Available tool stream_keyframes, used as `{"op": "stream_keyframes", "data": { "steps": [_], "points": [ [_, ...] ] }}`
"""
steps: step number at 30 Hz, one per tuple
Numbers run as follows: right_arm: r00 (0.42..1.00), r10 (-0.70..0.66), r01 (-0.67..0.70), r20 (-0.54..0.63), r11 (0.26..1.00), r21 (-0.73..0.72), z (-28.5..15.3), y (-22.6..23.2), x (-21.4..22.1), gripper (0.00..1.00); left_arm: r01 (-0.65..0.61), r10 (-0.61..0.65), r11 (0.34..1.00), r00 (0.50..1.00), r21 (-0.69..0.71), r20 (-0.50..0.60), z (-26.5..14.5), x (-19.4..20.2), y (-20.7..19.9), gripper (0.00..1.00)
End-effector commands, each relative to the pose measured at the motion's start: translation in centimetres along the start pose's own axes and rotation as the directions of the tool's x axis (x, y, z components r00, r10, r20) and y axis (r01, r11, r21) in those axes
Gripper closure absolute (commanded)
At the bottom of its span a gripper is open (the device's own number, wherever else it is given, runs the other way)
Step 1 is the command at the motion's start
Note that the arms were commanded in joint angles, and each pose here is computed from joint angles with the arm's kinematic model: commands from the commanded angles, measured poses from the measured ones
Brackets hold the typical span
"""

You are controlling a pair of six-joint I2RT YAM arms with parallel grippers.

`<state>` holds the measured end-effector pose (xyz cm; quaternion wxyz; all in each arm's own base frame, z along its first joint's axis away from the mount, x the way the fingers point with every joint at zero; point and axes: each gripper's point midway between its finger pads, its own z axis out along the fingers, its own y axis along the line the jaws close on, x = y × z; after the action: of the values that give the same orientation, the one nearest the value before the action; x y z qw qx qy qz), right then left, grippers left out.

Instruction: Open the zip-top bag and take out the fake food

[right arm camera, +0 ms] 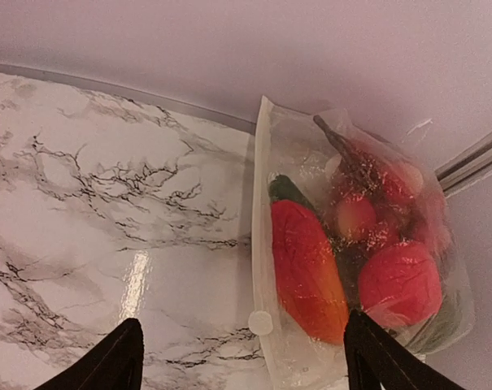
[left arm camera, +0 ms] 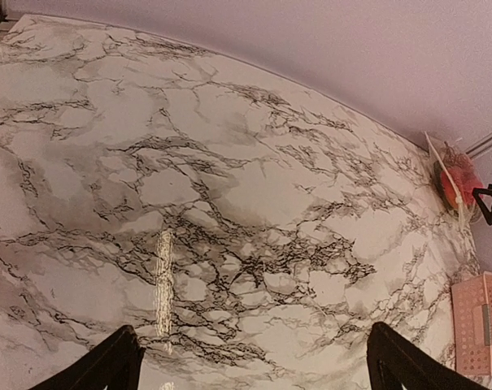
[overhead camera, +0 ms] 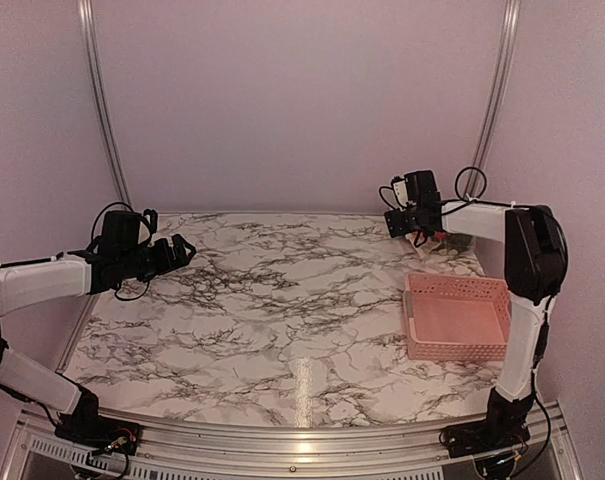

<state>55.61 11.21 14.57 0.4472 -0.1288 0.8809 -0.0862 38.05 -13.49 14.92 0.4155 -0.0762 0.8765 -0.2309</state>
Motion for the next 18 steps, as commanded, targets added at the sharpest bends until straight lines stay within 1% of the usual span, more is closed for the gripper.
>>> {"op": "stream_keyframes", "data": {
  "steps": [1, 6, 11, 15, 18],
  "points": [
    [0.993, -0.092, 0.099, -0.069, 0.989, 0.106, 2.3, -0.7, 0.0, 0.19, -0.010, 0.009, 1.000, 1.000, -0.018, -0.008, 0.0, 0.6, 0.4, 0.01],
    [0.982, -0.153, 0.171, -0.114, 0.971, 0.166, 4.8, -1.0, 0.3, 0.21, -0.003, 0.003, 1.000, 1.000, -0.013, -0.014, 0.3, 0.7, 0.3, 0.01],
    [0.970, -0.185, 0.218, -0.160, 0.949, 0.227, 6.8, -1.5, 0.7, 0.23, 0.014, -0.014, 1.000, 1.000, -0.025, -0.027, 1.0, 1.2, 0.8, 0.01],
    [0.962, -0.205, 0.248, -0.180, 0.933, 0.261, 7.7, -1.9, 0.8, 0.30, 0.020, -0.021, 0.999, 0.999, -0.034, -0.042, 1.5, 1.6, 1.0, 0.01],
    [0.957, -0.219, 0.269, -0.191, 0.918, 0.293, 8.2, -2.3, 0.8, 0.33, 0.023, -0.025, 0.999, 0.999, -0.036, -0.046, 1.6, 1.8, 1.2, 0.01]
  ]
}}
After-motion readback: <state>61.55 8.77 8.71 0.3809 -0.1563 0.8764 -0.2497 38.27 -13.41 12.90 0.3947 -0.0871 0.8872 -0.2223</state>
